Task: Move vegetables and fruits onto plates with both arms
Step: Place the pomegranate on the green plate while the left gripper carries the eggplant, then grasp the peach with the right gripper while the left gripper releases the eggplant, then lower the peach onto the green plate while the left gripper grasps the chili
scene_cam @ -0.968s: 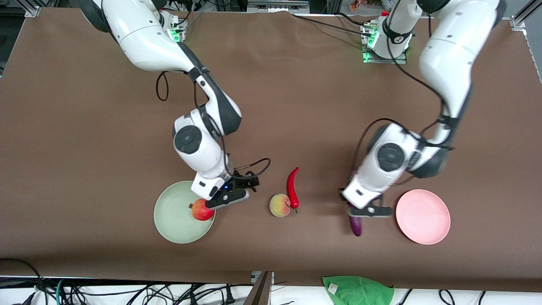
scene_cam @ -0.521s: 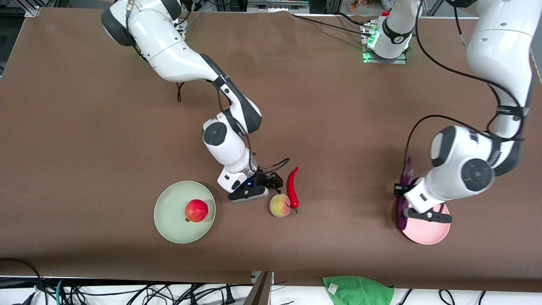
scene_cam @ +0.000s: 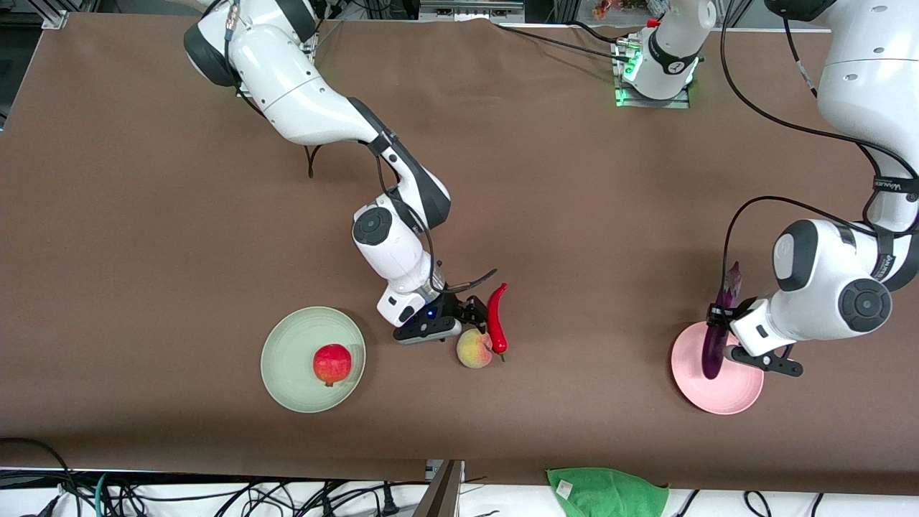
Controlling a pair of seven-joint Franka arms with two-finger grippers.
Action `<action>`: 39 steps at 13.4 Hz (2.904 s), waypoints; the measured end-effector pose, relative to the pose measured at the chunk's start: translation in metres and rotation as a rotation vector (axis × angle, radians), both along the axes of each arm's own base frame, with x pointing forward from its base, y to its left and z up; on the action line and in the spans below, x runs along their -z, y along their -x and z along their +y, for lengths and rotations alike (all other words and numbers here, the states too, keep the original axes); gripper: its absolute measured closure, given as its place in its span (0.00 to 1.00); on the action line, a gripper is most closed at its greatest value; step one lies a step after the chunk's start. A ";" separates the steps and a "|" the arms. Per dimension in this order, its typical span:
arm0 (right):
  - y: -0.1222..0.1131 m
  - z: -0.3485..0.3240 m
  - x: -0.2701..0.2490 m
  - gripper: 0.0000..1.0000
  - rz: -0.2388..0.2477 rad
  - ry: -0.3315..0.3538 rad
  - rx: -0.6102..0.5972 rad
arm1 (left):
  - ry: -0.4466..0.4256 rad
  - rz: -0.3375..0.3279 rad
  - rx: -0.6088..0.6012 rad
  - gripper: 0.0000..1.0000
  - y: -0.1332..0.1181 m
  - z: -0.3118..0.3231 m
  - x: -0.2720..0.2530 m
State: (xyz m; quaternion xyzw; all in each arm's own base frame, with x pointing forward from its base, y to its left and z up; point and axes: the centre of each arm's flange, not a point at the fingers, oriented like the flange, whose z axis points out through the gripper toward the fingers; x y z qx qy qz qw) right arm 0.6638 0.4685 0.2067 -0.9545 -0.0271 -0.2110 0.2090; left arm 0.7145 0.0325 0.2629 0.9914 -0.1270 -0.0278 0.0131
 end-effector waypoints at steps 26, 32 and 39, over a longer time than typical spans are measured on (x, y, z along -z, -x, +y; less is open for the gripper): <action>-0.024 -0.010 -0.055 0.31 0.076 0.040 -0.005 | 0.142 -0.028 -0.295 0.00 0.000 -0.178 0.027; -0.069 -0.130 -0.083 0.31 0.194 0.257 -0.230 | 0.153 0.007 -0.420 0.00 0.039 -0.311 0.039; -0.093 -0.253 -0.115 0.31 0.265 0.281 -0.437 | 0.153 -0.034 -0.461 0.00 0.073 -0.427 0.058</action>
